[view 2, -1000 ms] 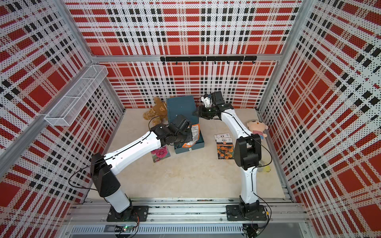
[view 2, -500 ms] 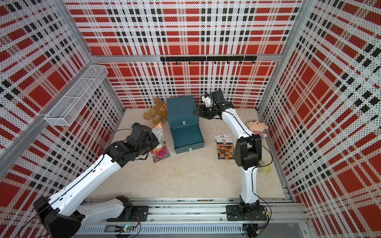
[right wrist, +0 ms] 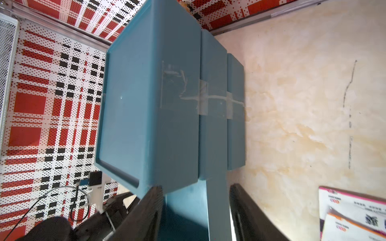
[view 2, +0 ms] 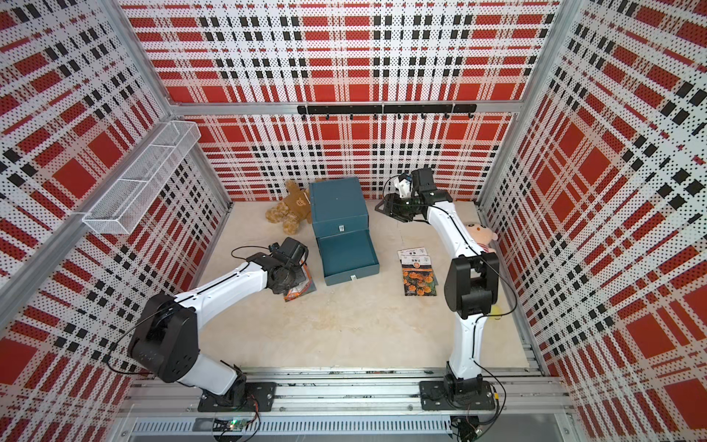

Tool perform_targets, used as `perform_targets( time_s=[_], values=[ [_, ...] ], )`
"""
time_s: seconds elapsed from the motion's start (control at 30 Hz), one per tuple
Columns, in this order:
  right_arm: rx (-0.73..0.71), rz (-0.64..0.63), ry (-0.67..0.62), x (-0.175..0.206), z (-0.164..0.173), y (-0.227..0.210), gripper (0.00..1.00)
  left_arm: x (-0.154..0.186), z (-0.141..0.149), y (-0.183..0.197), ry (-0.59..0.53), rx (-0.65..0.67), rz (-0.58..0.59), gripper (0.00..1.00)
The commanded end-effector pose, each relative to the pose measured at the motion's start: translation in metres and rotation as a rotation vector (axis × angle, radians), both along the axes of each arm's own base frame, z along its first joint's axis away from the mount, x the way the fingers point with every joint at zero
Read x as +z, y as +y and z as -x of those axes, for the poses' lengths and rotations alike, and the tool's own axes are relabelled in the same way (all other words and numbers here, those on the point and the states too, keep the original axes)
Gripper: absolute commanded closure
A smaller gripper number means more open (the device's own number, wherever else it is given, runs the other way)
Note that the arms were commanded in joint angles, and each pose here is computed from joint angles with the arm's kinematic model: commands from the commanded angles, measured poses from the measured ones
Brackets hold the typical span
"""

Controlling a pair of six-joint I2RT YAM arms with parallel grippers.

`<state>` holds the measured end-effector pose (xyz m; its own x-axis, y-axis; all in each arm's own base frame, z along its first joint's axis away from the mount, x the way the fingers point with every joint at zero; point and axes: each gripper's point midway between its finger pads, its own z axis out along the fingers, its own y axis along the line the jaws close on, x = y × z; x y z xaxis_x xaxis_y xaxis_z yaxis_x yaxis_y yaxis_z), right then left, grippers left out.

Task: Take the seed bags out of the drawer
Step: Place the seed packet at the center of the board, then close the drawer in the storage box.

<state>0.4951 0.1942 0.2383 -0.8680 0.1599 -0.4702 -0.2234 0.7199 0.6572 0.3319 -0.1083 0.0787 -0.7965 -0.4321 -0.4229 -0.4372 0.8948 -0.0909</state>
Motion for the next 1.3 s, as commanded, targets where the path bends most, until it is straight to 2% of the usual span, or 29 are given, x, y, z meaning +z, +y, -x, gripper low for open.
perform_targets(
  time_s=[0.0,0.07,0.2,0.37,0.53,0.6,0.7,0.83,0.97,1.0,1.07,1.2,1.27],
  values=[
    [0.009,0.002,-0.058,0.026,0.023,-0.002,0.41,-0.007,-0.013,0.001,0.003,-0.039,-0.031,1.00],
    [0.007,0.007,-0.050,0.022,0.034,-0.004,0.41,-0.010,-0.016,-0.001,0.008,-0.053,-0.035,1.00],
    [0.003,0.012,-0.025,0.010,0.057,-0.009,0.41,-0.007,-0.019,-0.006,-0.012,-0.061,-0.020,0.71],
    [0.003,0.028,-0.005,0.000,0.084,-0.015,0.41,0.010,-0.020,-0.010,-0.053,-0.071,0.003,0.45],
    [-0.003,0.069,-0.001,-0.003,0.111,-0.025,0.41,0.048,-0.004,0.007,-0.130,0.021,0.061,0.44],
    [-0.009,0.066,0.009,-0.007,0.122,-0.027,0.41,0.072,0.000,0.015,-0.195,0.066,0.110,0.45],
    [-0.018,0.056,0.035,-0.015,0.138,-0.030,0.44,0.127,-0.005,0.024,-0.347,0.106,0.205,0.47],
    [-0.040,0.027,0.087,-0.035,0.157,-0.032,0.51,0.205,-0.034,0.028,-0.542,0.090,0.313,0.50],
    [-0.074,-0.045,0.159,-0.055,0.172,-0.029,0.66,0.249,-0.080,0.008,-0.595,-0.001,0.363,0.55],
    [-0.085,-0.062,0.170,-0.058,0.175,-0.029,0.69,0.254,-0.092,0.000,-0.597,-0.026,0.367,0.55],
    [-0.116,-0.102,0.183,-0.062,0.182,-0.029,0.81,0.267,-0.117,-0.016,-0.614,-0.073,0.375,0.55],
    [-0.193,-0.154,0.198,-0.073,0.194,-0.033,0.98,0.272,-0.163,-0.043,-0.620,-0.135,0.394,0.55],
    [-0.225,-0.177,0.197,-0.076,0.198,-0.033,1.00,0.265,-0.184,-0.059,-0.611,-0.175,0.400,0.55]
  ],
)
